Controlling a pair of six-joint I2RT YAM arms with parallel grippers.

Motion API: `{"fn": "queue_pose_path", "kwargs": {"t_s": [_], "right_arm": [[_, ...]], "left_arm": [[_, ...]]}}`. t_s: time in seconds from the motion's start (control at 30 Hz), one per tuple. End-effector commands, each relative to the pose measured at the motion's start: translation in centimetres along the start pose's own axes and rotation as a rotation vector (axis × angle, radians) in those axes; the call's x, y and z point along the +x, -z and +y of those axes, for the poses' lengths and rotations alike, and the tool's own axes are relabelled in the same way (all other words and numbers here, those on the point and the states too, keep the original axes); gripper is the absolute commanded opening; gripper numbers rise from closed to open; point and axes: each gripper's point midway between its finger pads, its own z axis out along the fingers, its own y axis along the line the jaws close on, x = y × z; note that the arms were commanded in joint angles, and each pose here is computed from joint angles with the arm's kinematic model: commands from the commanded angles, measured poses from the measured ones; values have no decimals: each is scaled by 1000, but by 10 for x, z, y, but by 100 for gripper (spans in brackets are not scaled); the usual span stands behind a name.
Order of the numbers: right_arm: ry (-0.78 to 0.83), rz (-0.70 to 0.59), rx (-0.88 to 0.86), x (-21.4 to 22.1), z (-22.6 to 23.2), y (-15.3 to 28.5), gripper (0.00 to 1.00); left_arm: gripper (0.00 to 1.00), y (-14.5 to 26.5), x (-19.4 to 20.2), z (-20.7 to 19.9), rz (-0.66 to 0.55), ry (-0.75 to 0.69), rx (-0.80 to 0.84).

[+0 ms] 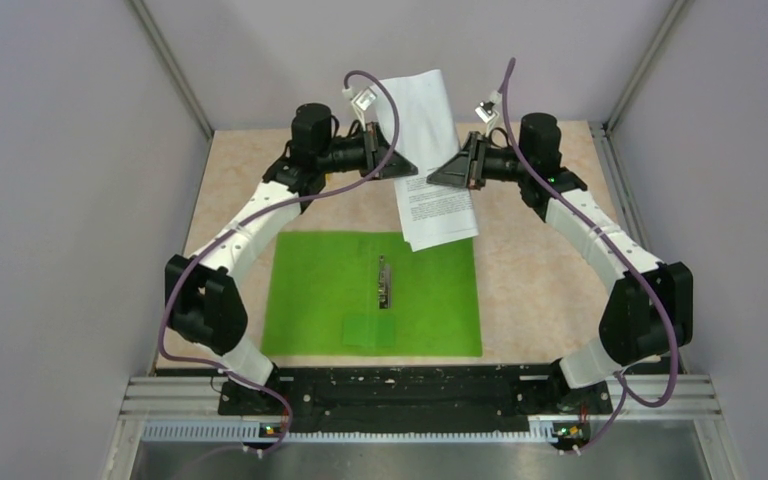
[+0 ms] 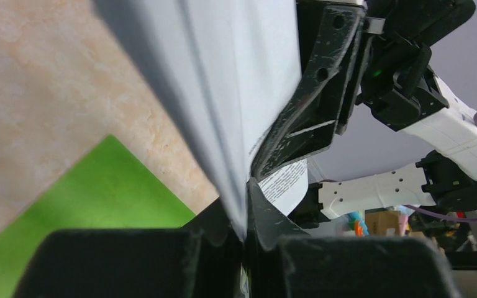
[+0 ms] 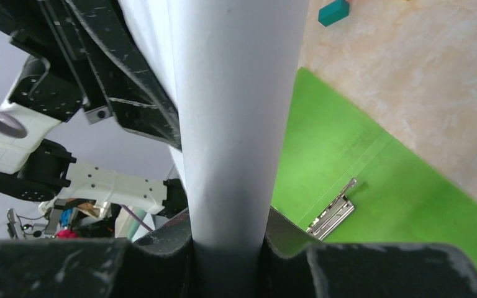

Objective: Put the files into the folder

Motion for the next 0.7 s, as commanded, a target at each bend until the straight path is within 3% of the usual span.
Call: {"fn": "queue_pose_path", "kwargs": {"t_s": [0.0, 0.13, 0.3, 0.37, 0.5, 0.67], "right_arm": [[121, -30, -28, -8, 26, 8, 22], [145, -43, 0, -5, 19, 9, 27], [220, -80, 6, -7, 19, 14, 70], [270, -102, -25, -9, 29, 16, 82], [410, -167, -106, -16, 59, 27, 94], [527, -237, -121, -28, 75, 48, 98]], "left_arm": [[0, -3, -10, -28, 9, -123, 17], [0, 1, -8, -21, 14, -139, -68], [0, 17, -7, -32, -2, -280, -148], [0, 22, -6, -44, -3, -386, -161], [0, 33, 4, -76, 25, -557, -113], [0, 52, 15, -115, 9, -746, -88]]}}
